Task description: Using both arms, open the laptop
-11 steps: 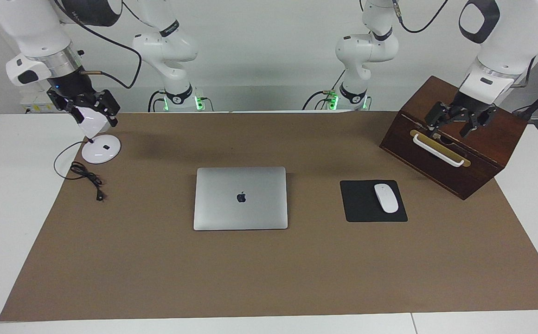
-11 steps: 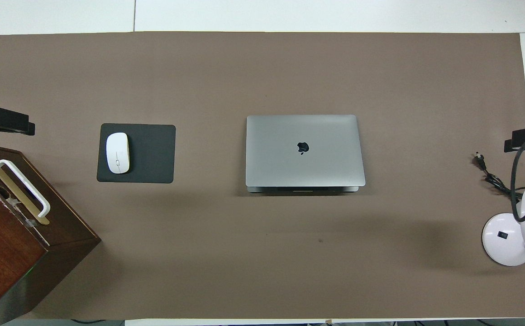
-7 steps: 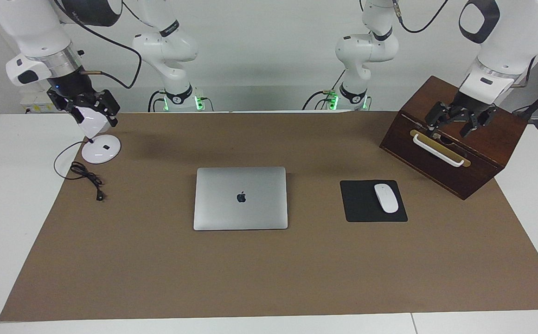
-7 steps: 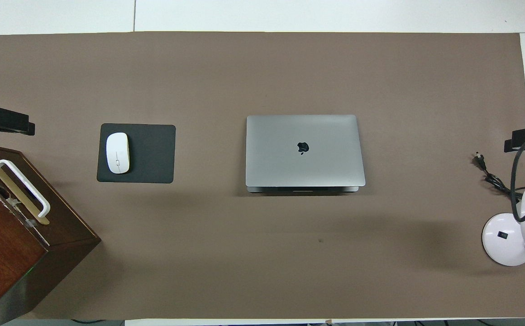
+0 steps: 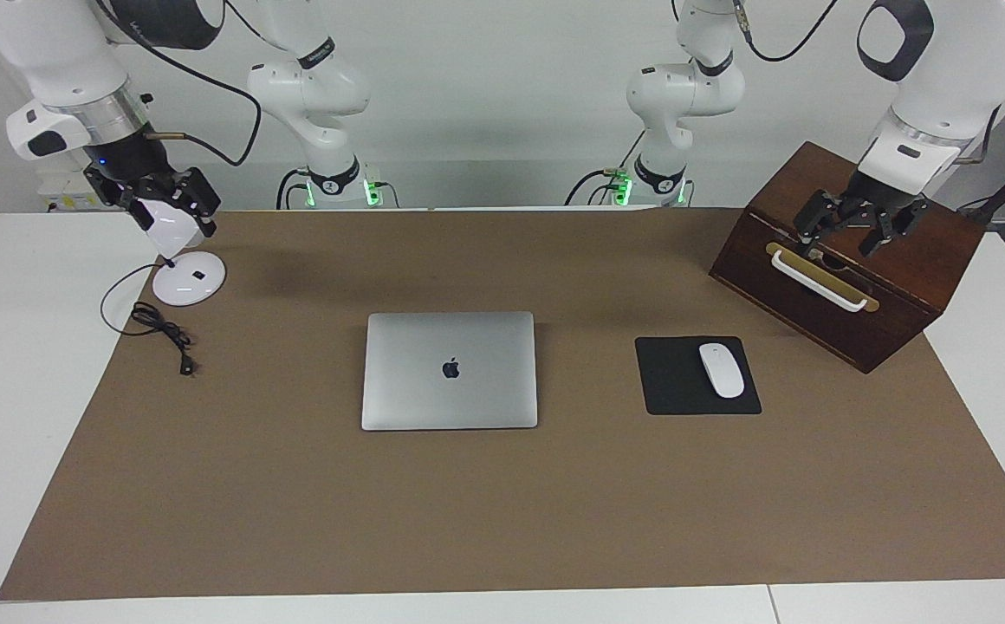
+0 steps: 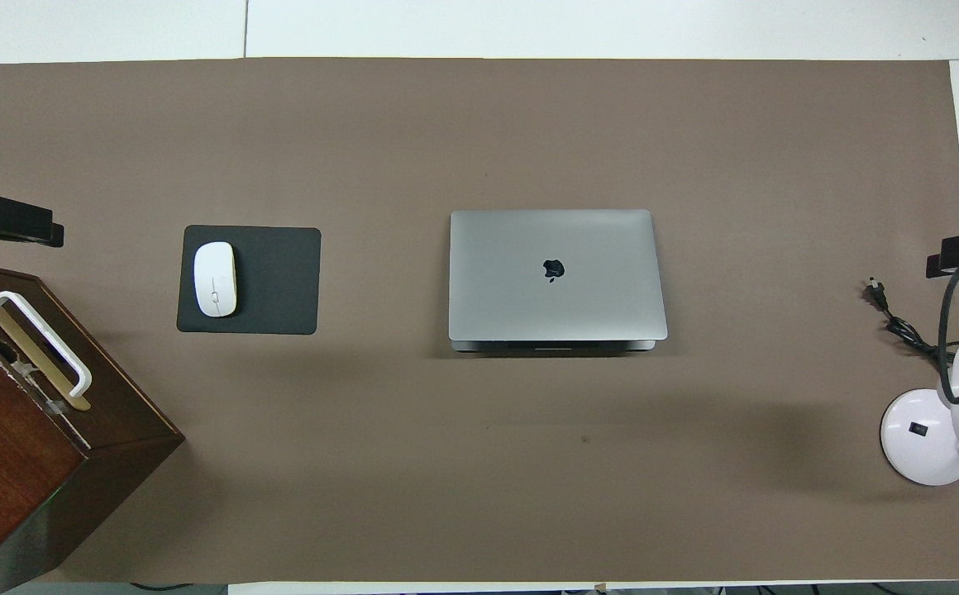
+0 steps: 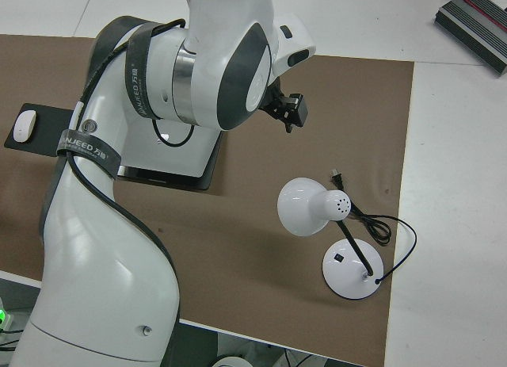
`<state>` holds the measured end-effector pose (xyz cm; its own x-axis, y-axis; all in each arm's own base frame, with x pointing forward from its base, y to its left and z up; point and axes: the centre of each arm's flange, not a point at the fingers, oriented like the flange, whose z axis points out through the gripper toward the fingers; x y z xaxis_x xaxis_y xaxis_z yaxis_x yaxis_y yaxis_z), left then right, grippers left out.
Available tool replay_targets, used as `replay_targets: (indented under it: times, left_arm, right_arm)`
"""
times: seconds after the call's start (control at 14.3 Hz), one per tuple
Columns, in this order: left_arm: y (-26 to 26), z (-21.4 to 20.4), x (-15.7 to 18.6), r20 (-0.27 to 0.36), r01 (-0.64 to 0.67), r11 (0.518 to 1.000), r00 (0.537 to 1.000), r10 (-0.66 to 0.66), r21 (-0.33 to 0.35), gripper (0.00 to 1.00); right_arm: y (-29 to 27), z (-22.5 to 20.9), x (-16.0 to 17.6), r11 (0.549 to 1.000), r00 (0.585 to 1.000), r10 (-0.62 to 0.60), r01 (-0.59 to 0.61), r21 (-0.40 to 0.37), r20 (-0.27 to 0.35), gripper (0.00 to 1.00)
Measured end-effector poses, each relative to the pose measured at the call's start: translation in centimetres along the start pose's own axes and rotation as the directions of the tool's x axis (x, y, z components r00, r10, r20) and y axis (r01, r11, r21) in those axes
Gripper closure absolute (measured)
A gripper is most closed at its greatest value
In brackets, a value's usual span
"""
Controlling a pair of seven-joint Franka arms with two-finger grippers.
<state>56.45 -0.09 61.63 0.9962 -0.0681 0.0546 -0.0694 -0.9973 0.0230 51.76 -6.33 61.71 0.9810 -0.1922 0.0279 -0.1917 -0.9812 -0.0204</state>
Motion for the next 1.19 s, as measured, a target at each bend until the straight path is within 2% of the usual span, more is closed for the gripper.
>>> replay_targets:
  times: [0.28, 0.84, 0.91, 1.19]
  left_arm:
    - [0.0, 0.0, 0.0, 0.000, 0.000, 1.000, 1.000, 0.000, 0.000, 0.00]
    - [0.0, 0.0, 0.0, 0.001, 0.000, 1.000, 1.000, 0.000, 0.000, 0.00]
    - [0.0, 0.1, 0.0, 0.001, 0.000, 1.000, 1.000, 0.000, 0.000, 0.08]
    - [0.0, 0.1, 0.0, 0.002, 0.000, 1.000, 1.000, 0.000, 0.000, 0.54]
  right_arm:
    - [0.0, -0.1, 0.1, 1.000, 1.000, 0.000, 0.000, 0.000, -0.006, 0.00]
    - [0.1, 1.2, 2.2, 1.000, 0.997, 0.014, -0.012, 0.025, -0.074, 0.00]
    - [-0.1, 1.6, 2.6, 0.999, 0.997, 0.021, -0.017, 0.048, -0.077, 0.00]
    - [-0.7, 5.0, 3.5, 0.984, 0.990, 0.096, -0.078, 0.159, -0.107, 0.00]
